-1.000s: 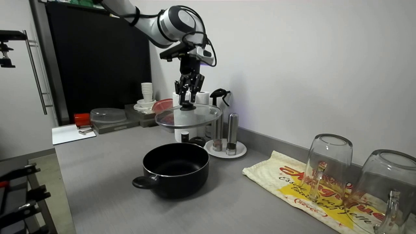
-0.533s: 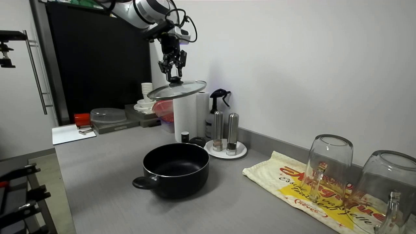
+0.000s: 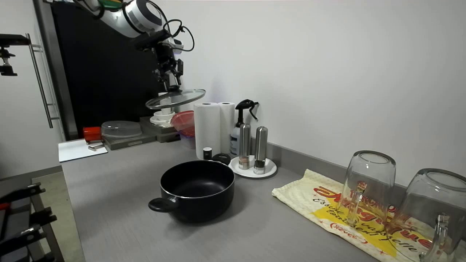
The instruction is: Take the lid off of the pot
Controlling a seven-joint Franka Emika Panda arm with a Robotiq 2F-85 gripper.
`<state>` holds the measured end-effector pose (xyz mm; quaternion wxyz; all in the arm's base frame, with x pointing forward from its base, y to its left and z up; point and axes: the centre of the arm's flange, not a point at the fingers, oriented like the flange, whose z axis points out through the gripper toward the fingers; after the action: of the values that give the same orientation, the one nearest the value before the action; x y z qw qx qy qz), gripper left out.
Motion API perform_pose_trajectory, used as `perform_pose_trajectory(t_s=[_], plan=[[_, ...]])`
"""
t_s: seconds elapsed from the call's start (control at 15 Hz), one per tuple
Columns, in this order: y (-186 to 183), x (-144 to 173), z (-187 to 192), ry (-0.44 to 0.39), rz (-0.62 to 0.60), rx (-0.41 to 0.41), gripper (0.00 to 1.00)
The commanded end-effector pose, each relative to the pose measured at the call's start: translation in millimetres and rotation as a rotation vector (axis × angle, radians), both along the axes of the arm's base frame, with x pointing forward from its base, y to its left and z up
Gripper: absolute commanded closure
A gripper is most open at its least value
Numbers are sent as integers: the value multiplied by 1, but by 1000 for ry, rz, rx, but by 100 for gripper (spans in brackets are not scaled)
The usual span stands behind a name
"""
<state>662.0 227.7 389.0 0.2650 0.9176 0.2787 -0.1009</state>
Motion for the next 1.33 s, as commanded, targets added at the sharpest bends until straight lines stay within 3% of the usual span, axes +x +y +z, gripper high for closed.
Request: perform_pose_trajectory(t_s=[0.0, 0.6, 0.8, 1.07, 1.27], plan=[[30, -14, -39, 24, 84, -52, 76], [100, -55, -205, 226, 224, -122, 76], [118, -79, -246, 331, 270, -118, 76], [134, -100, -281, 392, 323, -130, 76], [140, -98, -285, 401, 278, -93, 76]])
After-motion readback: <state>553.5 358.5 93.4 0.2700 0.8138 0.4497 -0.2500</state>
